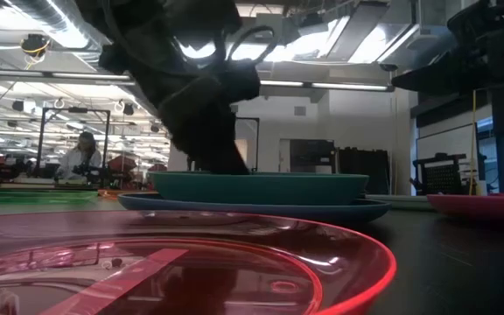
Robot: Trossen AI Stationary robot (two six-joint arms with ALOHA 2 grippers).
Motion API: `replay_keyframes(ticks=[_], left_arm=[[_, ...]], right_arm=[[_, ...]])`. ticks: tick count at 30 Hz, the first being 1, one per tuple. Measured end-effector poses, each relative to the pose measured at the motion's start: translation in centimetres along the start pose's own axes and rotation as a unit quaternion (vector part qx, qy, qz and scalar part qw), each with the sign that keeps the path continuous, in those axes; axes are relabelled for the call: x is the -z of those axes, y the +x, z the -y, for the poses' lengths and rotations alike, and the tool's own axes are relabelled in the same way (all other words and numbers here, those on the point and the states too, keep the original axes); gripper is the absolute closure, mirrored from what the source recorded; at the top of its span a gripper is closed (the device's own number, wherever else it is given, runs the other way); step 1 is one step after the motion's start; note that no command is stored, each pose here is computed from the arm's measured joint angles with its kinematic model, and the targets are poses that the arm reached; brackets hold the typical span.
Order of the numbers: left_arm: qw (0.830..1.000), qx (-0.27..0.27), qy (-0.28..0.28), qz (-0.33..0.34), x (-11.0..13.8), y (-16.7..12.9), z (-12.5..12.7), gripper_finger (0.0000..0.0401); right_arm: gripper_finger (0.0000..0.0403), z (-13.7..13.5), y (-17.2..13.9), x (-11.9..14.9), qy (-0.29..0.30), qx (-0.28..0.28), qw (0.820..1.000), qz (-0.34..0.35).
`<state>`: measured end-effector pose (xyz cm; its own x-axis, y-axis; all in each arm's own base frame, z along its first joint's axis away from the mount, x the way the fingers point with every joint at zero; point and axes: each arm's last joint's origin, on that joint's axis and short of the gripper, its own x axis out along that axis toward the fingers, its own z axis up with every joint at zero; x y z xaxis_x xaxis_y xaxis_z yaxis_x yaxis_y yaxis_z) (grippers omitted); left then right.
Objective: Stack plastic plates
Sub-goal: Stack the big green plate on the big blue plate, then stack the medium pink plate on the big green plate
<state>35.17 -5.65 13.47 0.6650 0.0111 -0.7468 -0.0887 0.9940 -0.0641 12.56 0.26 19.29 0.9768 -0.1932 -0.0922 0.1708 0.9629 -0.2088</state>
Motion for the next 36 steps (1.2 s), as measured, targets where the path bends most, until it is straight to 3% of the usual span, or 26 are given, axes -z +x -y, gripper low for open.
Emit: replay_keyframes(ticks=[9,18,22,26,29,31,36], left_arm=[[0.996,0.081,-0.020,-0.033,0.6,-0.2,1.4,0.0291],[0.978,0.189,-0.046,-0.070,0.7,-0.8,2.4,0.0291],[0.987,0.155,-0.019,-0.029,-0.3,-1.9,2.2,0.0291],[0.994,0.071,0.043,0.067,-1.8,-2.8,2.1,0.0291],[0.985,0.022,0.090,0.147,-3.0,-2.9,2.6,0.0291],[0.977,0.017,0.106,0.184,-3.5,-2.7,2.8,0.0291],[0.977,0.012,0.111,0.183,-3.3,-2.0,2.8,0.0291]], right_arm=[[0.0400,-0.1,0.3,0.3,-0.004,-0.002,1.000,-0.013],[0.0400,-0.2,0.4,0.3,-0.005,-0.003,1.000,-0.016],[0.0400,-0.2,0.4,0.2,0.012,-0.003,1.000,-0.016],[0.0400,-0.1,0.8,-1.4,0.059,-0.029,0.997,-0.029],[0.0400,-0.4,1.4,-1.9,0.084,-0.057,0.992,-0.076],[0.0400,-0.7,1.9,-1.6,0.103,-0.081,0.984,-0.119],[0.0400,-2.9,3.0,-0.9,0.110,-0.153,0.956,-0.226]])
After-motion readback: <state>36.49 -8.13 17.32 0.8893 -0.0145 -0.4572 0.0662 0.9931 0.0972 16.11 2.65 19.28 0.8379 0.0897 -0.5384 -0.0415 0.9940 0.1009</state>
